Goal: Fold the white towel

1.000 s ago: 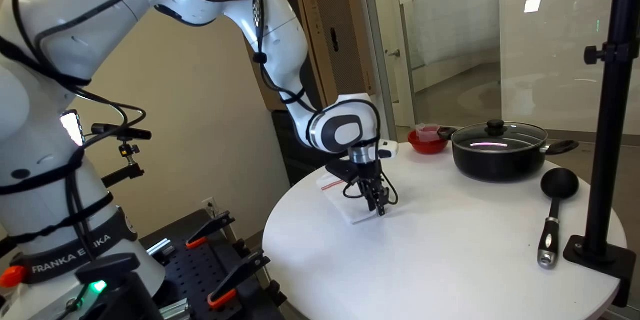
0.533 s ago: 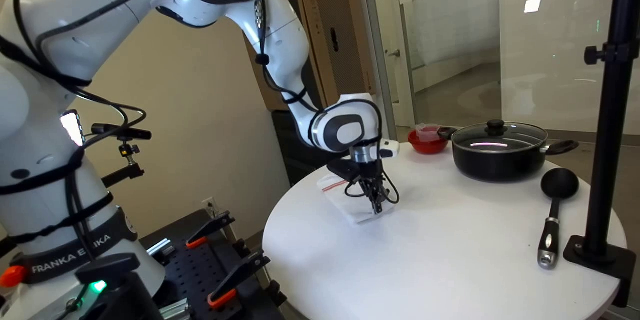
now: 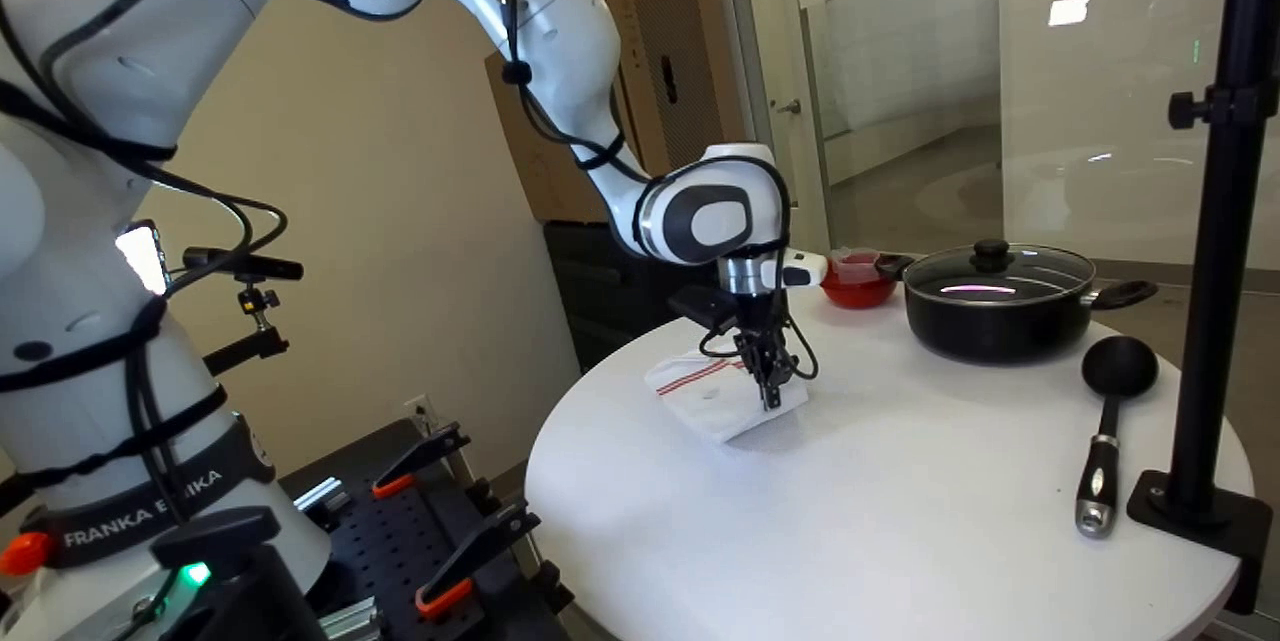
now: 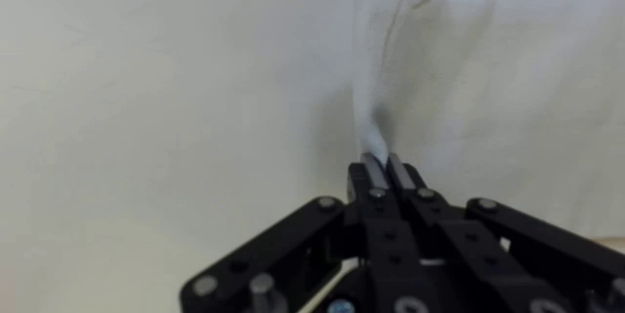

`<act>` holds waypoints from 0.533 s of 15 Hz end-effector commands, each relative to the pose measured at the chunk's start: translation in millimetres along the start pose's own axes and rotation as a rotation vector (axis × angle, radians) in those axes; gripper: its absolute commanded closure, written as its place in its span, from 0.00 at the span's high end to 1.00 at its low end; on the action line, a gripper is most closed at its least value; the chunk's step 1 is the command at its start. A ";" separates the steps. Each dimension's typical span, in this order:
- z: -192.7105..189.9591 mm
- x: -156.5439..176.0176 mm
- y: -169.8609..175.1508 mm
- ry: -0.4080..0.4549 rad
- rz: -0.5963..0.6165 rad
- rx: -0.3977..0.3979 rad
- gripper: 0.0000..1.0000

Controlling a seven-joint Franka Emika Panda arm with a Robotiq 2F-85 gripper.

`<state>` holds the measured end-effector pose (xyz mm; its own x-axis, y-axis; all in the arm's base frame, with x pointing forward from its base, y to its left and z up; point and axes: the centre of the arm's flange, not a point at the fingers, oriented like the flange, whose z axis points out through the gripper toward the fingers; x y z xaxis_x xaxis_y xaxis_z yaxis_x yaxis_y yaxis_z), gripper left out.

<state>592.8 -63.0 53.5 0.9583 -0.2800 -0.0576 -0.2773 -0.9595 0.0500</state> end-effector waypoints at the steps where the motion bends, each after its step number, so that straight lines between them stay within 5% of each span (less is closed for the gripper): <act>1: -55.5 -5.1 32.0 -0.019 0.087 -0.002 0.01; 5: -92.2 -8.1 53.8 -0.012 0.134 -0.002 0.01; 8: -100.7 -16.9 27.9 -0.007 0.118 -0.039 0.01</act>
<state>587.2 -112.7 140.6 0.9206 -0.3877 -0.0466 -0.3851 -0.9211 0.0571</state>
